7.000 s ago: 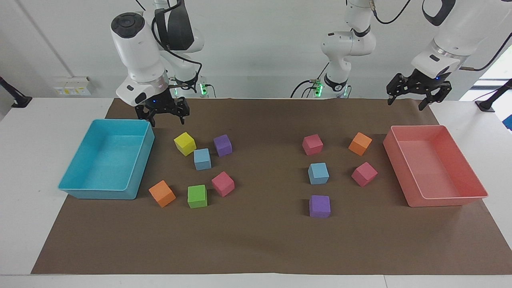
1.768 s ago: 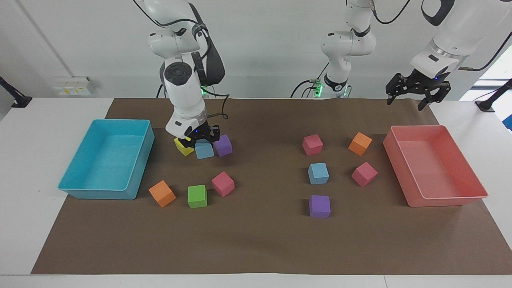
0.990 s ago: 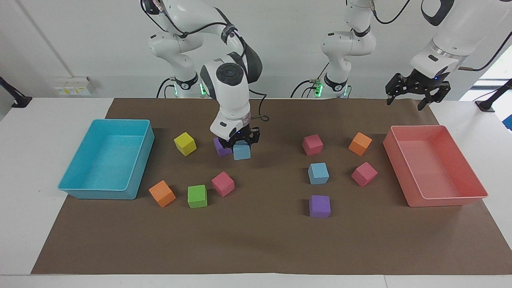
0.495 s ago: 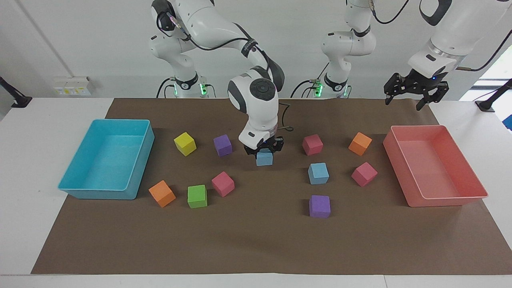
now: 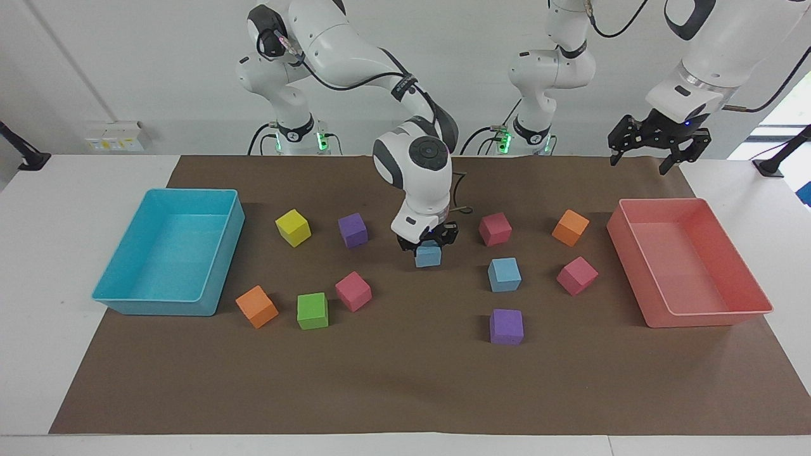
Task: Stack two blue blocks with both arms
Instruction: 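Lift the light blue cube and carry it toward the table center, then set the cube down at center while the left gripper reaches out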
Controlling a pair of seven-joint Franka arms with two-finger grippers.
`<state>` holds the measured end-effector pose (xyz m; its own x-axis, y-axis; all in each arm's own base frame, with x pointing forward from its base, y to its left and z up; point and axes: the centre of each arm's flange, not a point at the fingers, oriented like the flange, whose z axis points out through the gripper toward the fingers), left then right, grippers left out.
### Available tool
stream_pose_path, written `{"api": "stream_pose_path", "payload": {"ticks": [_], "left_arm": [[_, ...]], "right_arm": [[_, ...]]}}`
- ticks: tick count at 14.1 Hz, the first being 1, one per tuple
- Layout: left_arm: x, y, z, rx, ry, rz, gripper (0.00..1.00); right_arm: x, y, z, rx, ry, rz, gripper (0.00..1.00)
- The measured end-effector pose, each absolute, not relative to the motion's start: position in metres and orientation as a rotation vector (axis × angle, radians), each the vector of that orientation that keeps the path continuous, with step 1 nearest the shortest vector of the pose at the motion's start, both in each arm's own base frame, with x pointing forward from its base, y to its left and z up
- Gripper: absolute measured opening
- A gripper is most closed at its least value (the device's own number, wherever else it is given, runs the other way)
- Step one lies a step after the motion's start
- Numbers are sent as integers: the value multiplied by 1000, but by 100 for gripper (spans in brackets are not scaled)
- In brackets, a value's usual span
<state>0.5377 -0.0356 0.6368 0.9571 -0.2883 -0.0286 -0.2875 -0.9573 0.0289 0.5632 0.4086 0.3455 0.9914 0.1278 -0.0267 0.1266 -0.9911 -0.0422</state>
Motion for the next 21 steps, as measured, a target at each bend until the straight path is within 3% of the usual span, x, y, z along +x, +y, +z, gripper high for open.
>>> {"api": "stream_pose_path", "payload": {"ticks": [21], "left_arm": [[537,-37,637,3083,-458,-51,100]], "right_arm": [[563,410,312,-3109,-125,46,59]]}}
